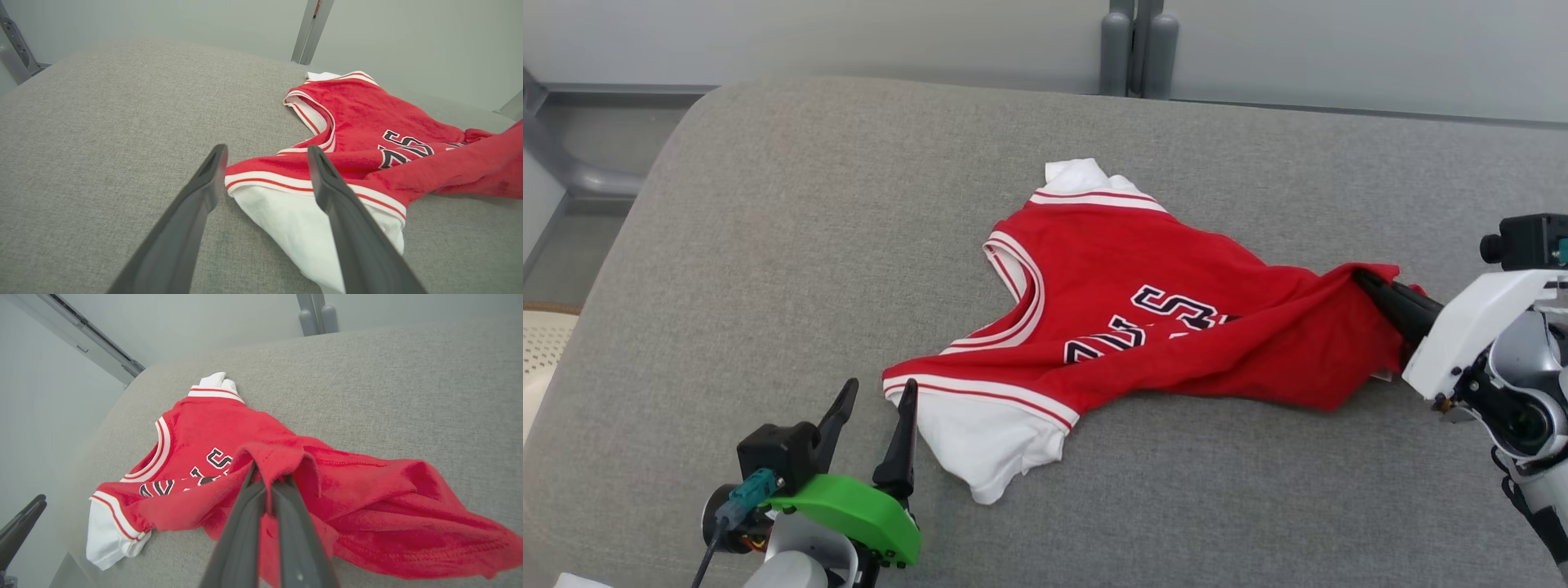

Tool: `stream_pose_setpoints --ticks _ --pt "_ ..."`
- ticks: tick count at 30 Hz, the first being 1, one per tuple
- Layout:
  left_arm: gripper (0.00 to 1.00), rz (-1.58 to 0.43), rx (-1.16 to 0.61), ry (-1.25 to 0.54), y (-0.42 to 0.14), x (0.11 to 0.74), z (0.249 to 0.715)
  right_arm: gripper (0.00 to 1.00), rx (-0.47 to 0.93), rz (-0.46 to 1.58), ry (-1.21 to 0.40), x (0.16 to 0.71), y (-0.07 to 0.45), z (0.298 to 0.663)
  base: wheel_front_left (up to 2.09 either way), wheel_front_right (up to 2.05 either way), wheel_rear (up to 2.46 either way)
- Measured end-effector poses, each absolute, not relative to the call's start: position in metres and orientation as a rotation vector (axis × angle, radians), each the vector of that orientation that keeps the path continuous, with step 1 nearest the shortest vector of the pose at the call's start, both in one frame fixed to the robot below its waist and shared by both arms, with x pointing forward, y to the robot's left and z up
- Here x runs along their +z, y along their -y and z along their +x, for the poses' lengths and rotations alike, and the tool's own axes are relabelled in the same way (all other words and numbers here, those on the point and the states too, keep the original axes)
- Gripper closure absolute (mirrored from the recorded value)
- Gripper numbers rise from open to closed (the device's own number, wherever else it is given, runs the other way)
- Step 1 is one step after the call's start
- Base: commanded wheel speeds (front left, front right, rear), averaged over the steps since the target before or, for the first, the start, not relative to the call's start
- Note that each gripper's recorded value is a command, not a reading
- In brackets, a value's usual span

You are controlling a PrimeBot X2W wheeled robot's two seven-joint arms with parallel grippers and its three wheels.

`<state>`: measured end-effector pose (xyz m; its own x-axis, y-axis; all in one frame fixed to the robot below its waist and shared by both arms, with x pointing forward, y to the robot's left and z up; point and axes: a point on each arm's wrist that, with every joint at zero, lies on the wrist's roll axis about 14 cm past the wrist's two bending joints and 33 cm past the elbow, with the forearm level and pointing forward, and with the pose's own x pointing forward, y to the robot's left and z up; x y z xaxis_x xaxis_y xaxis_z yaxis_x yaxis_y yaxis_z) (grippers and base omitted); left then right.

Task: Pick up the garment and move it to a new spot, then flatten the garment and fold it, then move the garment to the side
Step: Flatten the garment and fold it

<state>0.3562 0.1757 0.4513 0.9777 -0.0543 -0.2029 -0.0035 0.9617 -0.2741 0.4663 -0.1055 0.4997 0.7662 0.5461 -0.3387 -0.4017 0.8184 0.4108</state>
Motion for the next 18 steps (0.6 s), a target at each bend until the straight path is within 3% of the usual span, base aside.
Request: stream_pose_setpoints --ticks 12,13,14,15,18 --pt "0.0 -0.276 0.026 -0.253 -0.19 0.432 0.359 1.0 0.457 0.259 -0.478 0.453 0.092 0.524 0.0 0.0 0.0" --pt "0.0 -0.276 0.023 -0.253 -0.189 0.432 0.36 0.91 0.453 0.264 -0.474 0.452 0.091 0.525 0.0 0.0 0.0" --pt "0.0 -0.275 0.022 -0.252 -0.189 0.432 0.361 0.53 0.451 0.273 -0.473 0.45 0.09 0.525 0.0 0.0 0.0" --pt "0.0 -0.274 0.019 -0.253 -0.188 0.432 0.361 0.0 0.45 0.28 -0.471 0.448 0.088 0.523 0.0 0.0 0.0" --pt "0.0 -0.267 0.008 -0.247 -0.185 0.433 0.363 0.0 0.438 0.304 -0.436 0.452 0.09 0.523 0.0 0.0 0.0"
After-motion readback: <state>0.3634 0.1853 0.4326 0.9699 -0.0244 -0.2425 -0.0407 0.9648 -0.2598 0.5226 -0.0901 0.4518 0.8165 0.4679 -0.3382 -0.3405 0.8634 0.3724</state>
